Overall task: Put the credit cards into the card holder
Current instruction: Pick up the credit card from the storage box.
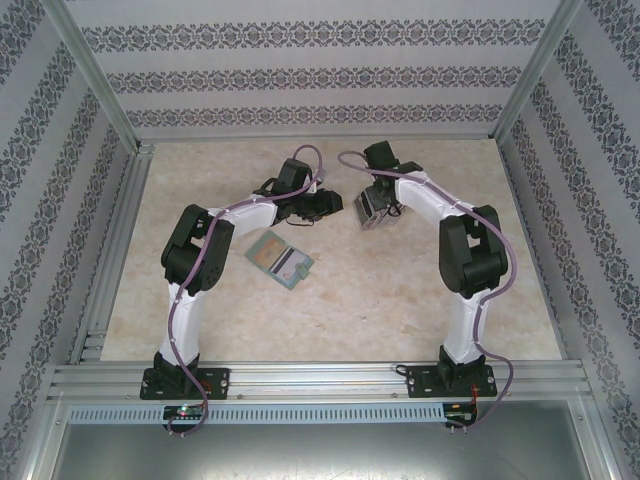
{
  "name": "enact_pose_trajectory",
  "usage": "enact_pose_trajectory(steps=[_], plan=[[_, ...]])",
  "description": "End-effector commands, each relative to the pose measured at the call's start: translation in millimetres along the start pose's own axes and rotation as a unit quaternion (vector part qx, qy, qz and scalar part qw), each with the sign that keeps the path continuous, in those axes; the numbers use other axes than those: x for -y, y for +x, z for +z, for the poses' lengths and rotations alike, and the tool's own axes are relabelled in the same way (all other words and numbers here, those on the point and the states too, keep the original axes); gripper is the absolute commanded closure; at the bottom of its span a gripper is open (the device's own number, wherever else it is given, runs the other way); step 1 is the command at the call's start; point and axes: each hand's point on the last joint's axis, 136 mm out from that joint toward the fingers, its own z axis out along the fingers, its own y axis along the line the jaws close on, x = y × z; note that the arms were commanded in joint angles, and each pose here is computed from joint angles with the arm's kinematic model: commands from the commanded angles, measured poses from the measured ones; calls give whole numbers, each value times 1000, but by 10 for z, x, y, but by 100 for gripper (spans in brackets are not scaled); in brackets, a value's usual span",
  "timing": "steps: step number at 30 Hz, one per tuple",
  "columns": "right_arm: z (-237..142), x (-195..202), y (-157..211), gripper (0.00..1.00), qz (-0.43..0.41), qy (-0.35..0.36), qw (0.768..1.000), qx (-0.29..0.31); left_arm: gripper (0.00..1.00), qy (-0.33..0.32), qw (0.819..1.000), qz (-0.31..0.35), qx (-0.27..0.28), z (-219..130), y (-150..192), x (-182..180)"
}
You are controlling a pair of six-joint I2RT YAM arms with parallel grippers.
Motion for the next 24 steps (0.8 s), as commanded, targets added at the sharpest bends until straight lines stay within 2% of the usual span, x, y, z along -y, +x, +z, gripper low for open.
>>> enact_pose_trajectory(steps=[1,14,24], plan=[[100,74,87,48,-26,61,998,-9,66,17,1000,7,-5,91,47,75],[167,7,147,44,-39,73,997,-12,66,20,1000,8,-6,75,72,75],[17,195,70,44,-20,93,995,6,66,21,1000,8,-5,63,78,76]])
